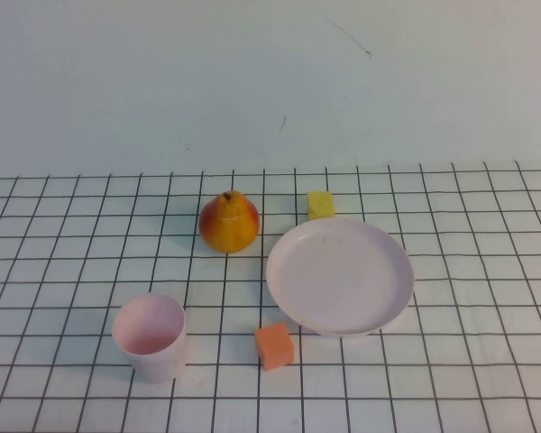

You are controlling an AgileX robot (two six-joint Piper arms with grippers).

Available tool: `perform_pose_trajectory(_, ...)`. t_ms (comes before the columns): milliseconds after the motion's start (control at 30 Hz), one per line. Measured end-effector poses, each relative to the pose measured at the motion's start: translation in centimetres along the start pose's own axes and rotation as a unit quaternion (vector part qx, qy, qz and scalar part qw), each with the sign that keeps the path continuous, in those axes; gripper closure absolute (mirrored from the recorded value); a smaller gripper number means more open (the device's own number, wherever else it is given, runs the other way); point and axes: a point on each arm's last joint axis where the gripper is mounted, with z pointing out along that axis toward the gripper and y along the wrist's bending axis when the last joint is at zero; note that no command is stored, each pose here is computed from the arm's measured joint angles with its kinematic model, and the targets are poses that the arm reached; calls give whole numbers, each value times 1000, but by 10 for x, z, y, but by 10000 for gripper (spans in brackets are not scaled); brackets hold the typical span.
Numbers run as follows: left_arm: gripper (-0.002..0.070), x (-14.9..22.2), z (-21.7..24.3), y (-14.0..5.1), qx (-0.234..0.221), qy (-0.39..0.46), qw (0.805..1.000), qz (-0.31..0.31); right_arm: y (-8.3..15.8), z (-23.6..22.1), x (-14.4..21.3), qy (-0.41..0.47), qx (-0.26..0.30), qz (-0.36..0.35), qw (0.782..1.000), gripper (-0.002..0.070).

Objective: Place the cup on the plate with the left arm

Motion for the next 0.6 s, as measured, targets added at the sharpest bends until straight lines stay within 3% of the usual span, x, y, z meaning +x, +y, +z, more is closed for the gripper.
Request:
perform_pose_trajectory(300,677,-10,-1,1,-6,-56,998,0,0,0,0,0,0,0,1000,678)
perform_pose_trajectory(600,677,-39,-9,4,-17,-223,974,-36,0,0,0,0,0,0,1000,678)
